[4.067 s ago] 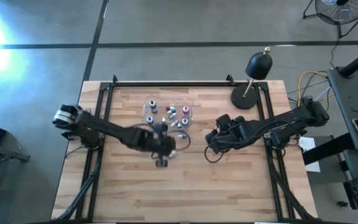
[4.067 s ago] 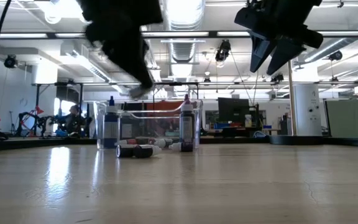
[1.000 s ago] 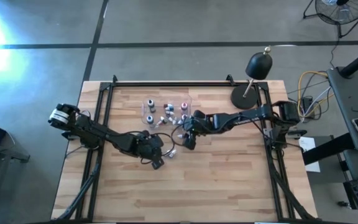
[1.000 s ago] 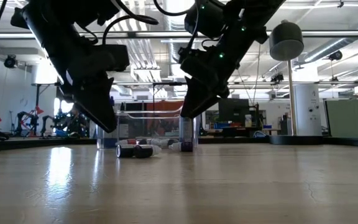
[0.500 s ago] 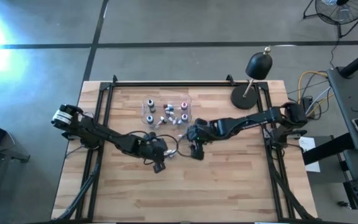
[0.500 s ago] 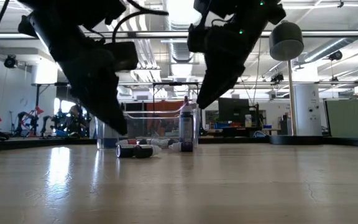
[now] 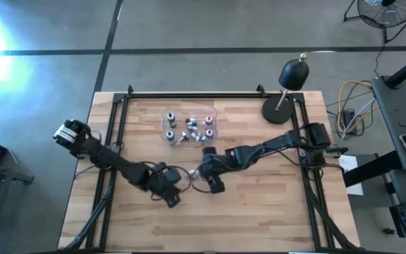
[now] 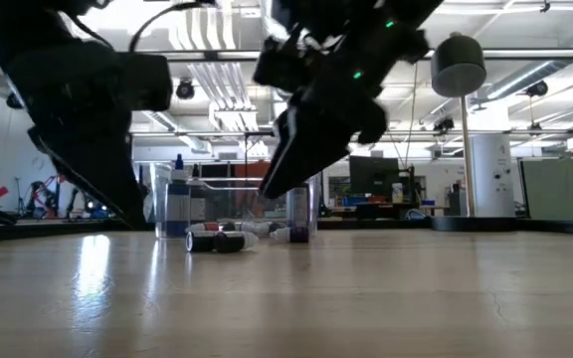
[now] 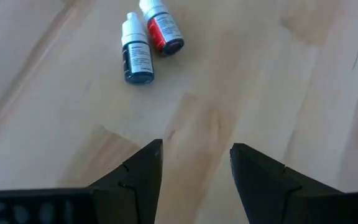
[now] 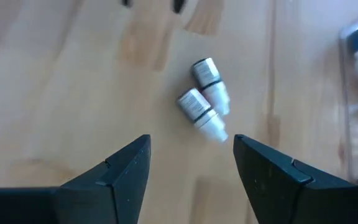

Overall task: Pick & Place food coloring
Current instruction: Put the small red food coloring bottle into the transparent bin

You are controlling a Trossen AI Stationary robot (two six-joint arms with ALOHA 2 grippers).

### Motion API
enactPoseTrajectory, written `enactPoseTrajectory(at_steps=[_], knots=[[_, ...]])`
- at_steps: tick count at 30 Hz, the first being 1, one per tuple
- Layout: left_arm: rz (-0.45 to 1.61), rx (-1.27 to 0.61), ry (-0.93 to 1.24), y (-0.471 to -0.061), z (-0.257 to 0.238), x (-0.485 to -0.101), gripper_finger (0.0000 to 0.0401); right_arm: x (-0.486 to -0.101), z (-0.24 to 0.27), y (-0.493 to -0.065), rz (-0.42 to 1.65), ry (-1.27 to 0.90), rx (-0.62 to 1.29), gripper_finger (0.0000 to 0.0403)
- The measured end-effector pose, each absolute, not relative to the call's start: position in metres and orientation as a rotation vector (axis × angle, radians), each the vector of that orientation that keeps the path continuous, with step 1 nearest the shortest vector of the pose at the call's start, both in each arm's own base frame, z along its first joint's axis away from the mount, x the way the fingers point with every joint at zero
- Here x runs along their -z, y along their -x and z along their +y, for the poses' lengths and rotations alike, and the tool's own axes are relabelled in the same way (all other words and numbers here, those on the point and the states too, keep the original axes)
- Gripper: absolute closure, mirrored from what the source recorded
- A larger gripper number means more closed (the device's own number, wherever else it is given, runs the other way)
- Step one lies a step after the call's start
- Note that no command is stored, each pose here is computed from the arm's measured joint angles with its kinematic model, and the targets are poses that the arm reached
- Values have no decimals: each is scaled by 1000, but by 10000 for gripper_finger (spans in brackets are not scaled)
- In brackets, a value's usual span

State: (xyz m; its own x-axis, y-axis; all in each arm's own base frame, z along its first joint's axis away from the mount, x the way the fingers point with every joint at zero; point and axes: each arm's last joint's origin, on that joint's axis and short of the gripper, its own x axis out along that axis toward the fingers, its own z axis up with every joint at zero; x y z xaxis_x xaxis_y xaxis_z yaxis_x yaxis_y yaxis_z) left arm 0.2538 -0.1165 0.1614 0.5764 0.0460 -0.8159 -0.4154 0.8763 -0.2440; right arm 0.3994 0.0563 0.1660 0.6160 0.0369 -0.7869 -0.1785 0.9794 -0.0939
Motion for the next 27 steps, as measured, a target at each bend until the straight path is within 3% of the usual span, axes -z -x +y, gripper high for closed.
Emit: enactPoseTrajectory(at_steps=[13,27], knots=[[840,-398,603,-239,-140,-163,238,-145,45,-440,1084,332,-203,179],[830,-451,605,-233,-136,-155,238,-136,43,-444,1096,289,-272,198]])
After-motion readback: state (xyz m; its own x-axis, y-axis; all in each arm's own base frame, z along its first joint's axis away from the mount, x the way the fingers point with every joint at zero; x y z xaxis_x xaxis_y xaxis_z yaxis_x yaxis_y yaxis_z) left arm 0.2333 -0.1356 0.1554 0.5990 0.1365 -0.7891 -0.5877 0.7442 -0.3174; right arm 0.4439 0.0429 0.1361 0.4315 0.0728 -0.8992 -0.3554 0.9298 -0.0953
